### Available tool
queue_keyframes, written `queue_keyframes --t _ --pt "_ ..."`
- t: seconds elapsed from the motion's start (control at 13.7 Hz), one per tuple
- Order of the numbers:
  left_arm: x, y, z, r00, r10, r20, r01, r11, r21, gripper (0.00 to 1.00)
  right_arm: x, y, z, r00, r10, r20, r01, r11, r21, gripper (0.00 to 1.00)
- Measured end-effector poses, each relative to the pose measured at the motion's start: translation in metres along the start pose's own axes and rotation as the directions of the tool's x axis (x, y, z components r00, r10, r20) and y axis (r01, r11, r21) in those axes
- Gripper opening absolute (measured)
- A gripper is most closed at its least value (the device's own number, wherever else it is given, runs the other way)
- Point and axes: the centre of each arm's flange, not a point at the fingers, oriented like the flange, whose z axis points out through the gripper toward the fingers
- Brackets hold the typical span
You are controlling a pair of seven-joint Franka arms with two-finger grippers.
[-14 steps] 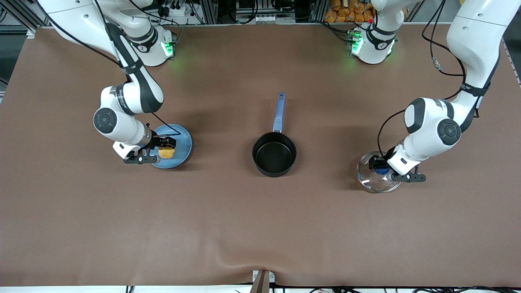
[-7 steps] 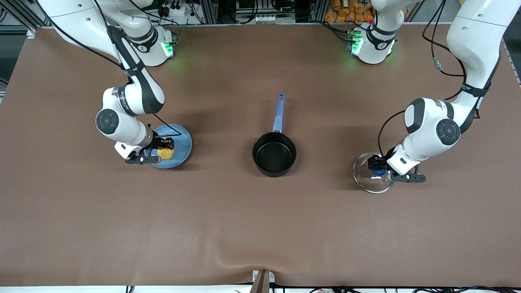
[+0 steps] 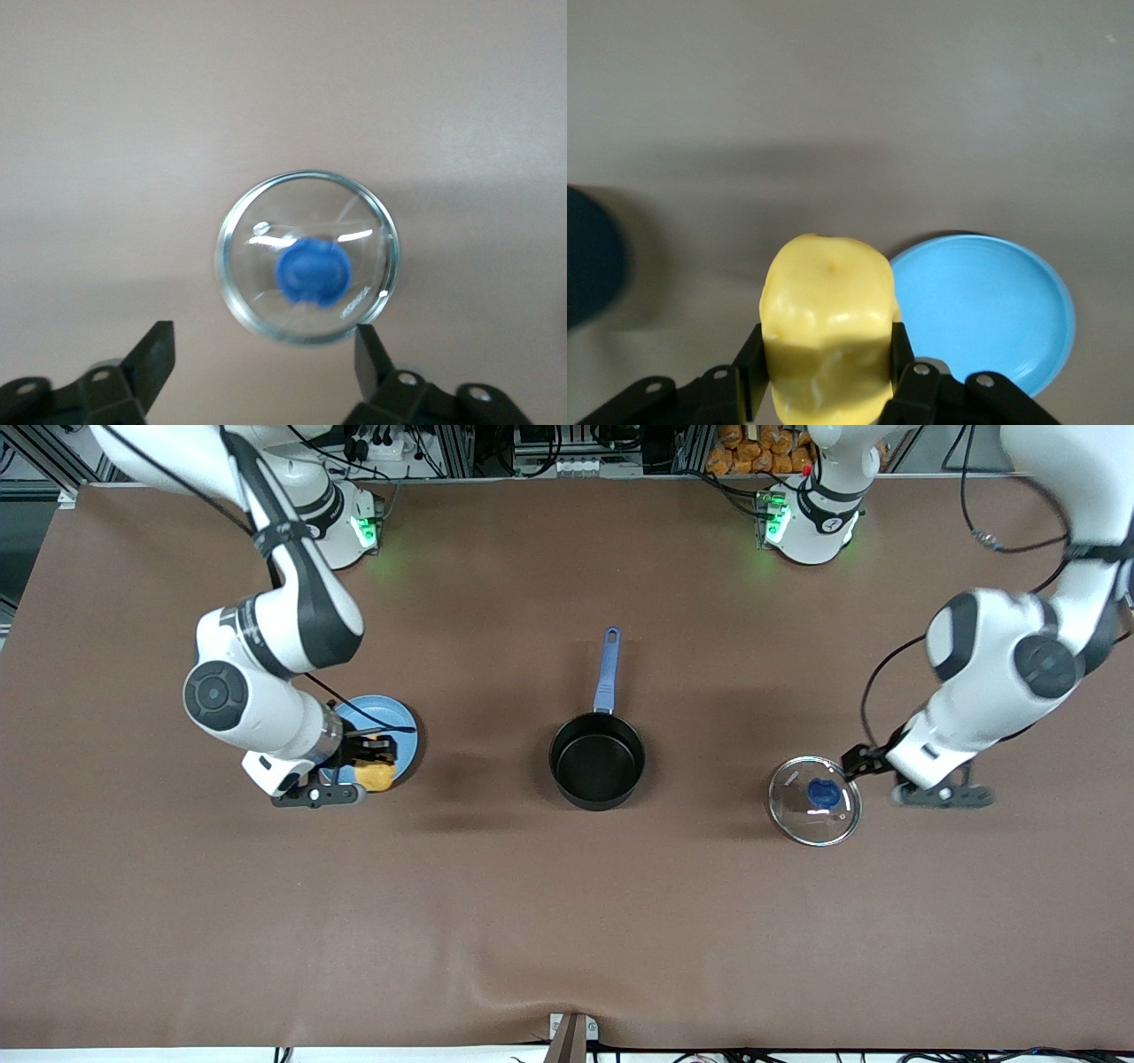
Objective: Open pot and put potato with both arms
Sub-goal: 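Grasp the yellow potato with the right gripper while the left gripper releases the lid, then carry the potato with the right gripper over the saucepan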
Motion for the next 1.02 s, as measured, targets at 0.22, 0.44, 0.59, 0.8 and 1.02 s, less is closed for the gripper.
queue_keyframes --t 0.22,0.44,0.59,0.8,1.02 --pt "-0.014 0.003 -0.086 0.999 -0.029 0.018 0.029 0.999 0.026 1.0 0.015 -0.09 0.008 0.999 0.033 -0.026 -0.032 0.999 0.027 0.57" --pt "-0.015 0.006 -0.151 0.997 -0.047 0.054 0.047 0.999 0.007 1.0 0.019 -0.17 0.037 0.994 0.103 -0.041 -0.1 0.993 0.06 0.57" --pt "-0.013 0.006 -0.186 0.997 -0.052 0.048 0.053 0.999 -0.007 1.0 0.013 -0.204 0.047 0.991 0.122 -0.055 -0.117 0.99 0.08 0.57" --pt "-0.01 0.005 -0.213 0.998 -0.054 0.021 0.054 0.998 -0.011 1.0 -0.003 -0.241 0.069 0.989 0.131 -0.074 -0.123 0.987 0.106 0.57" --pt "-0.008 0.004 -0.216 0.998 -0.054 0.016 0.054 0.998 -0.014 1.0 -0.023 -0.272 0.106 0.991 0.118 -0.063 -0.111 0.989 0.099 0.57"
